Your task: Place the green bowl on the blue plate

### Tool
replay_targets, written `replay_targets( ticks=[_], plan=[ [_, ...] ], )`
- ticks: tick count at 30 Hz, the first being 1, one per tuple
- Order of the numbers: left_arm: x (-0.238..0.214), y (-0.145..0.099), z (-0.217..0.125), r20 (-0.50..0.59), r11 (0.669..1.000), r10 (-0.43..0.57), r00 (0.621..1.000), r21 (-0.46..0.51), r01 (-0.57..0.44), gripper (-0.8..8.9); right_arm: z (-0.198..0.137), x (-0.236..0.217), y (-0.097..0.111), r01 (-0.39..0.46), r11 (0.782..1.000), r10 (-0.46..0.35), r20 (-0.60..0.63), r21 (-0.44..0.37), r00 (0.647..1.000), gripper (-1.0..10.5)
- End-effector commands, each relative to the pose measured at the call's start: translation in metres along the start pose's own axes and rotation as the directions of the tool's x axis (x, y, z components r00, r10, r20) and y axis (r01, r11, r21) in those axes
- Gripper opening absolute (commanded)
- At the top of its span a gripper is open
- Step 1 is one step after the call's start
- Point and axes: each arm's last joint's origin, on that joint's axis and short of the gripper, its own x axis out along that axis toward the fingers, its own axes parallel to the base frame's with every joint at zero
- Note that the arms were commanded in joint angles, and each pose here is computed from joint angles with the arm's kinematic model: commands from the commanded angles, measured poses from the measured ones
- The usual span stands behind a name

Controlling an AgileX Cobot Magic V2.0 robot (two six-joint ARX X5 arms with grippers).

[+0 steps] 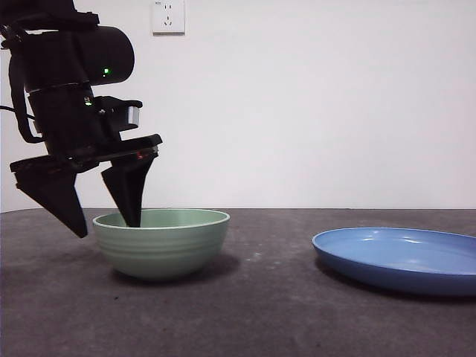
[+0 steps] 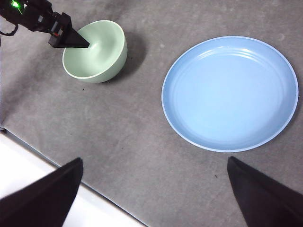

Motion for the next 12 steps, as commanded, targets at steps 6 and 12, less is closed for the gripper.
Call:
replay_targets(
  ticks=[6, 12],
  plan=[
    [0.0028, -0.0043, 0.0044, 0.001, 1.000, -0.001, 1.000, 0.011, 0.001, 0.18, 0.0041, -0.0030, 0.0019, -0.002, 1.000, 0.002, 0.020, -0.007, 1.000, 4.9],
    [0.0028, -0.0043, 0.0045, 0.002, 1.000, -0.001, 1.000, 0.010, 0.001, 0.17, 0.0041, -0.0030, 0.0019, -0.002, 1.000, 0.002, 0.020, -0.007, 1.000, 4.9]
  ],
)
